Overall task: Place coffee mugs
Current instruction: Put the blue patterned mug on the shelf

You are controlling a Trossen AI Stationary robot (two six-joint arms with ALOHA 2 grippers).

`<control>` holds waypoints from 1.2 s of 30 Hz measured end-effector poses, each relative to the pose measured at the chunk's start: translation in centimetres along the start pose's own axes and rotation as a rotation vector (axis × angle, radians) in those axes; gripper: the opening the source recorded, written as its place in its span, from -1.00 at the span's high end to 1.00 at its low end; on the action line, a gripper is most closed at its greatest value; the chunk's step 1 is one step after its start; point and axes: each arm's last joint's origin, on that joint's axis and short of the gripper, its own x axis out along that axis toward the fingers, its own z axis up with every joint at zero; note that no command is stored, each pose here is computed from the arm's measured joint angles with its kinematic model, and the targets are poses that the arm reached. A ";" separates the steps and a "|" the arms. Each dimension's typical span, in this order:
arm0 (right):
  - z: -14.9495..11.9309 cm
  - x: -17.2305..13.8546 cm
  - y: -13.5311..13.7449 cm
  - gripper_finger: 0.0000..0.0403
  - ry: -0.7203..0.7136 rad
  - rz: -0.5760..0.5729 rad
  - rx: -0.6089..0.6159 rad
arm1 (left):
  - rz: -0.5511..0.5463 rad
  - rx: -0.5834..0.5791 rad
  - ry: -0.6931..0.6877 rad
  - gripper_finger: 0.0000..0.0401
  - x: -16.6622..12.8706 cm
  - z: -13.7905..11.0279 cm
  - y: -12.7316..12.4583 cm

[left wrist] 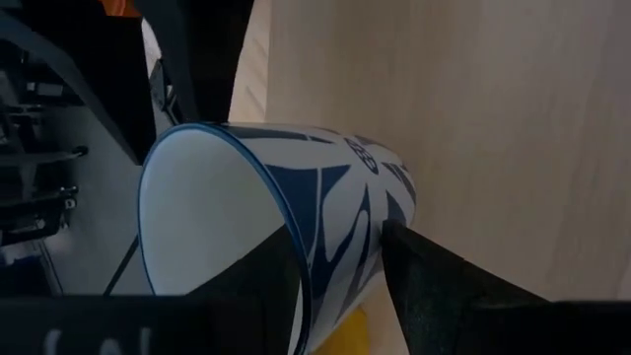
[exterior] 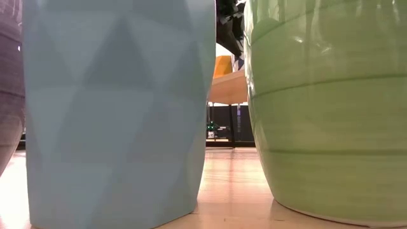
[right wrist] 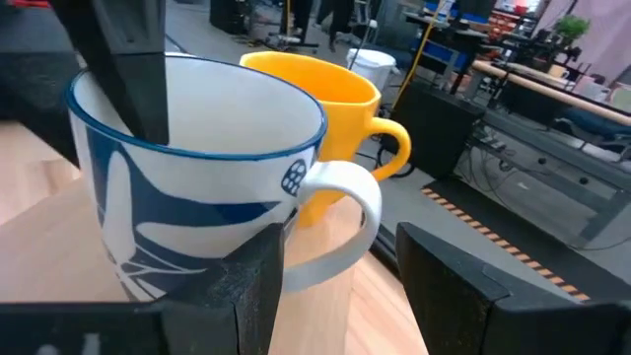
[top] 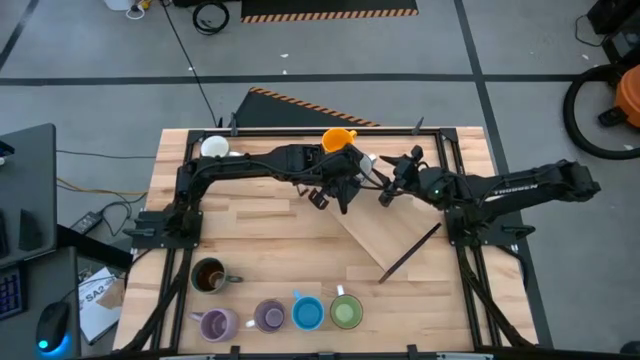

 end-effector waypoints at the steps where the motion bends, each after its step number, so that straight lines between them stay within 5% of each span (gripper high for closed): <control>1: -0.1 0.1 0.0 -0.01 0.003 -0.004 -0.007 | 0.004 -0.002 0.004 0.26 0.0 -0.1 0.1; 19: -0.1 0.4 -0.1 -0.01 0.007 -0.040 -0.015 | 0.035 -0.010 0.024 0.26 0.0 0.1 0.1; 36: -0.2 -0.6 -0.1 -0.01 0.030 -0.080 -0.041 | 0.098 0.024 0.044 0.24 -3.2 1.3 -0.5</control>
